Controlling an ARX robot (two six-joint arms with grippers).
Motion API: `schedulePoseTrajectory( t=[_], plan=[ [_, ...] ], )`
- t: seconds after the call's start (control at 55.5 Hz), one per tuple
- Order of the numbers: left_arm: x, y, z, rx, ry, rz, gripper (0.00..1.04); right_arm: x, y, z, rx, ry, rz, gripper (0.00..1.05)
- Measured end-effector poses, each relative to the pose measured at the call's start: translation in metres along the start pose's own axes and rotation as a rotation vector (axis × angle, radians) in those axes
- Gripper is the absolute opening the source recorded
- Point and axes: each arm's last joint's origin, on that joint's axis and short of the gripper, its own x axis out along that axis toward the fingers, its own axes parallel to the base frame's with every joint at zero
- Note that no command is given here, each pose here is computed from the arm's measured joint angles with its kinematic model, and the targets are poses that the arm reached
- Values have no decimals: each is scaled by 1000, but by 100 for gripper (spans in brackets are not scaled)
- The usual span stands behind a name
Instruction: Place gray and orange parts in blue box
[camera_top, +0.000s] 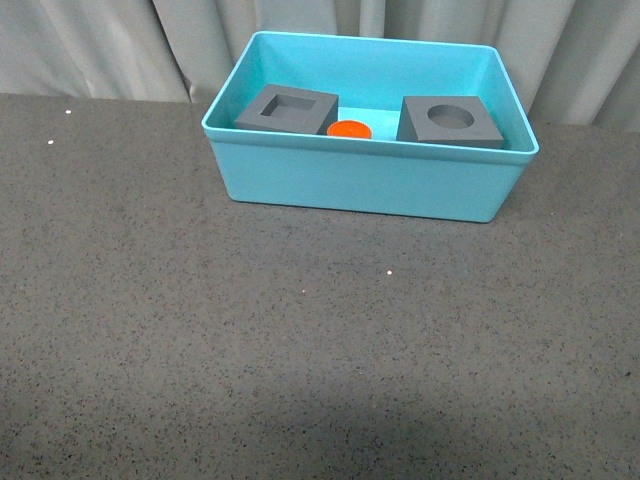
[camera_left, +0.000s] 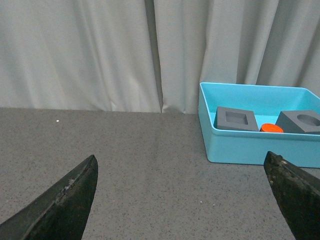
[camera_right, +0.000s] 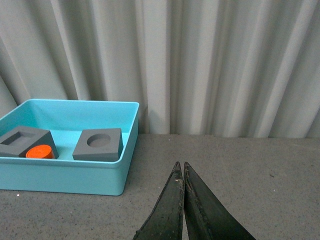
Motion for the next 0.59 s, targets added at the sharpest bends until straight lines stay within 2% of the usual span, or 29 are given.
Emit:
schedulePoseTrajectory(
  t=[0.595],
  plan=[
    [0,0,0,0,0,0,98,-16,0,2,0,-12,0,0]
  ],
)
